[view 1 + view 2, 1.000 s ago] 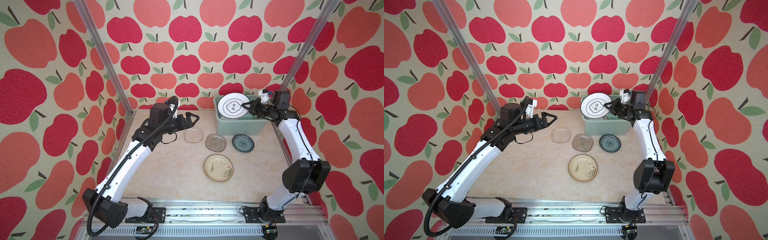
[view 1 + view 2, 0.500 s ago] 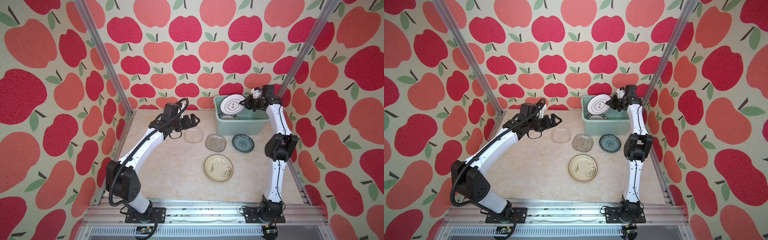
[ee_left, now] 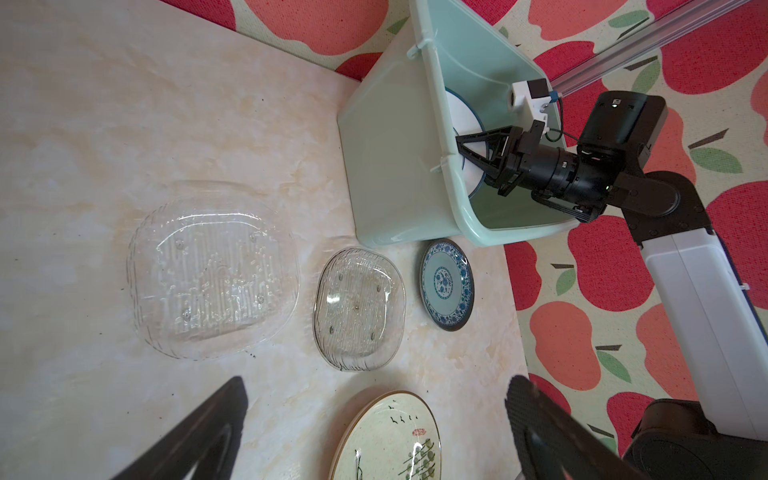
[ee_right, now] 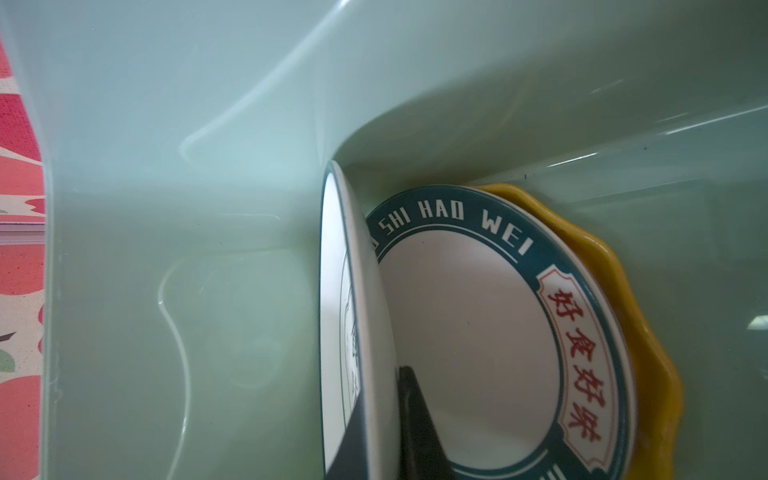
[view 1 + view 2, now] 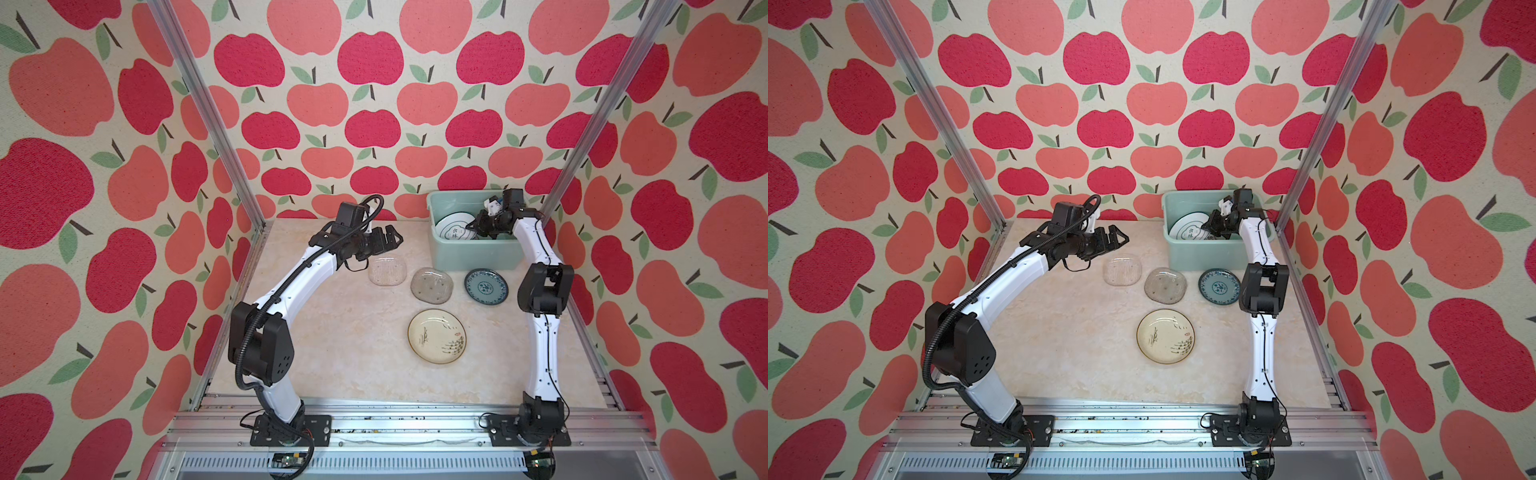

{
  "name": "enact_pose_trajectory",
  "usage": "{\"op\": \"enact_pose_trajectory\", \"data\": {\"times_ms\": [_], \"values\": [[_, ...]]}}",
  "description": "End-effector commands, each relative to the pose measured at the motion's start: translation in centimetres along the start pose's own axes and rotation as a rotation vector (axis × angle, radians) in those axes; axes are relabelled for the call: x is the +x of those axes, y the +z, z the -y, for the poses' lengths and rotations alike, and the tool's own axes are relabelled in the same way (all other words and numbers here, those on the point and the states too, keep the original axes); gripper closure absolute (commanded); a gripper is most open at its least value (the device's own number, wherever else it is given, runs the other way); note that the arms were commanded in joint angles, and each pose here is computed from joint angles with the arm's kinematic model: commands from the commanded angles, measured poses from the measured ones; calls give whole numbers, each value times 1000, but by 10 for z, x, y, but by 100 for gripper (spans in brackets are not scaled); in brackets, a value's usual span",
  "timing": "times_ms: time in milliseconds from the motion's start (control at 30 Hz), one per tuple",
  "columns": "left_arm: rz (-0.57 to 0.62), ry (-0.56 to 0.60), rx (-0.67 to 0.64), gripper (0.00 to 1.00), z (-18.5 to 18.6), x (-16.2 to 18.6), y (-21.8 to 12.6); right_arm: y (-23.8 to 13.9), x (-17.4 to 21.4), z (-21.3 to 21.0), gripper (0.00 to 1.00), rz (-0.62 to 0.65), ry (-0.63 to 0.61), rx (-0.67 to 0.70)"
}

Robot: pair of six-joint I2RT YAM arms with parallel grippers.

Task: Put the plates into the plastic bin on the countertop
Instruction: 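Lower the teal-ringed plate onto the stack and open the right gripper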

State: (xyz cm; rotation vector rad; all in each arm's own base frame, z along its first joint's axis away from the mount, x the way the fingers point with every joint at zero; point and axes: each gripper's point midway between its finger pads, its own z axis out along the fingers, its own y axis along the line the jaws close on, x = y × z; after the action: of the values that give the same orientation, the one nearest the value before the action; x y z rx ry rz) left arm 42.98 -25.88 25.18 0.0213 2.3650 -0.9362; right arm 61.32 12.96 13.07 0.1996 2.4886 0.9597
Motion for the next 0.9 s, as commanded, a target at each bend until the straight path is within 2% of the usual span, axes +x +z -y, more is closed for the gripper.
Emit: {"op": "enact_pose_trajectory", "data": {"times_ms": [0,100,300,400,667,867], "values": [[-15,14,-7,1,0,-2,-2,4,-4,-9,89,12,-55,-25],[-21,11,-12,1,-1,-2,-1,7,-1,0,75,9,-58,11],[-42,1,-22,1,-3,3,0,5,2,16,64,0,-77,94],[-44,-14,-44,1,-6,5,-2,0,5,23,55,-10,-87,147],[-83,-29,-102,1,-14,20,-13,-31,4,21,36,0,-149,259],[-206,-24,-136,1,-20,62,-19,-80,-5,-9,20,54,-212,308]]}}
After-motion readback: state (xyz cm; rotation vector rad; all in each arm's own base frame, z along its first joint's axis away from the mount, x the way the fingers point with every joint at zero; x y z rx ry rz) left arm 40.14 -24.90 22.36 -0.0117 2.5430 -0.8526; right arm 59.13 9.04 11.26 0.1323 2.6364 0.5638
